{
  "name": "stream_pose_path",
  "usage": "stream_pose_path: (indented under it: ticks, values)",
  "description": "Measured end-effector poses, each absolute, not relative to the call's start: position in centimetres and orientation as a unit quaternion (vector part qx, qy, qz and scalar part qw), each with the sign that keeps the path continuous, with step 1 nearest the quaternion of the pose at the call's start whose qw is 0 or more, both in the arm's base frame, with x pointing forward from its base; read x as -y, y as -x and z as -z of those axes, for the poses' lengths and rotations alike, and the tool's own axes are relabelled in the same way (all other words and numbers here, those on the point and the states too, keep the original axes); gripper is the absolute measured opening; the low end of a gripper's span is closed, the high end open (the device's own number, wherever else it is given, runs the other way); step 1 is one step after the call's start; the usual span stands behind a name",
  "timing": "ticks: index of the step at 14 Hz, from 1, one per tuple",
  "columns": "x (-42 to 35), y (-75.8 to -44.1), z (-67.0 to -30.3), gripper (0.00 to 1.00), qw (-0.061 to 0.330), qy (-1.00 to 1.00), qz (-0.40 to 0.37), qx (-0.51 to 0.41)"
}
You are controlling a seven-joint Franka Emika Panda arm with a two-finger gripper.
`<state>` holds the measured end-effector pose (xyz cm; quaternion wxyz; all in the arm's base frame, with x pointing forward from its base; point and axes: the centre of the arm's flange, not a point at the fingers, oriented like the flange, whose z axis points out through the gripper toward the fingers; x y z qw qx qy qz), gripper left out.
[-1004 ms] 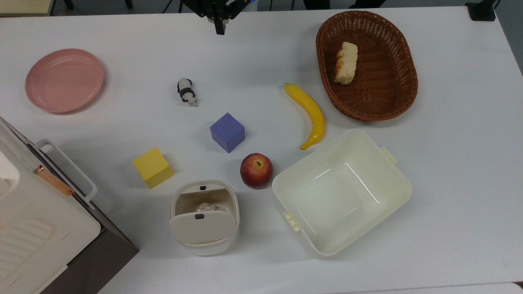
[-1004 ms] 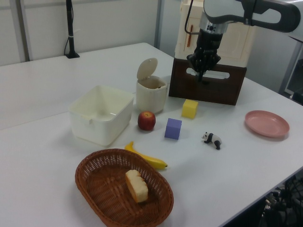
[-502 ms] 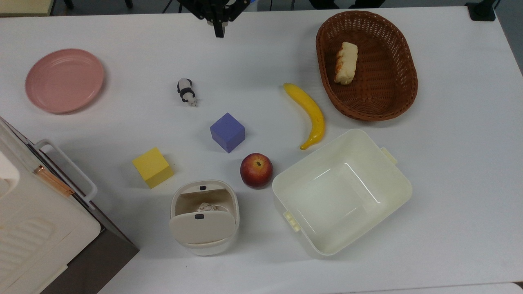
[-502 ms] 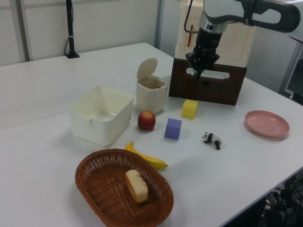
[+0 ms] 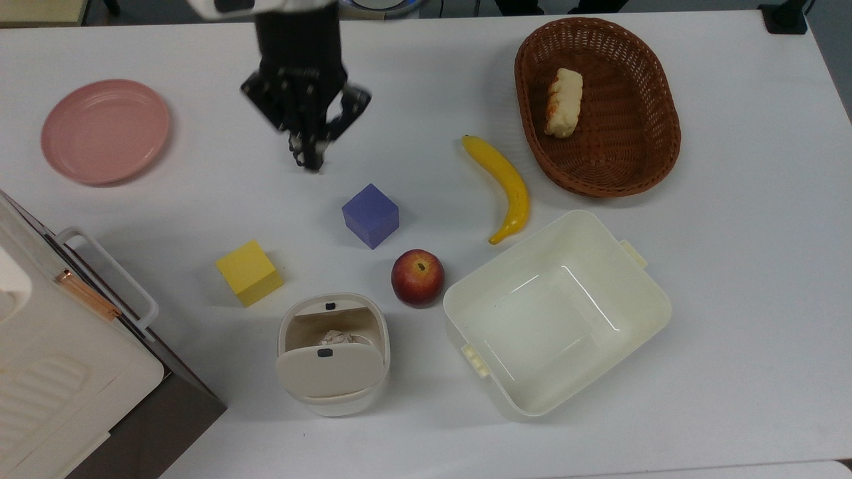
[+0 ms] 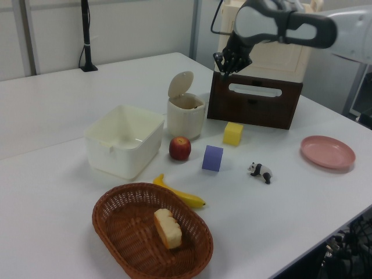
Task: Close the trash can
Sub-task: 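Swing the gripper over the small cream trash can's open lid, then lower the gripper onto the raised flip lid and push it down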
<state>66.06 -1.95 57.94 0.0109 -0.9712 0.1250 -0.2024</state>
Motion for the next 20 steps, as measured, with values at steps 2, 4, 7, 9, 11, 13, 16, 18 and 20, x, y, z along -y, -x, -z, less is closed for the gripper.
stream_pose_path:
  ticks: [2, 4, 7, 9, 11, 13, 16, 18, 20]
  values:
    - [2.0, -70.2, -56.8, 0.03, -0.012, 0.955, 0.276, -0.107]
    - [1.8, -71.7, -57.3, 0.03, -0.014, 0.937, 0.335, -0.097]
    - [1.6, -72.4, -58.3, 0.03, -0.013, 0.922, 0.376, -0.090]
    - [1.5, -73.0, -57.5, 0.03, -0.013, 0.916, 0.393, -0.085]
    - [1.3, -74.0, -55.7, 0.05, -0.010, 0.907, 0.413, -0.079]
    - [0.9, -74.7, -54.4, 0.05, -0.009, 0.897, 0.436, -0.070]
    - [-0.4, -75.5, -53.5, 0.05, -0.003, 0.885, 0.462, -0.058]
    - [-1.2, -76.0, -53.3, 0.04, -0.001, 0.884, 0.465, -0.053]
    - [-1.5, -76.5, -52.3, 0.04, 0.000, 0.882, 0.468, -0.050]
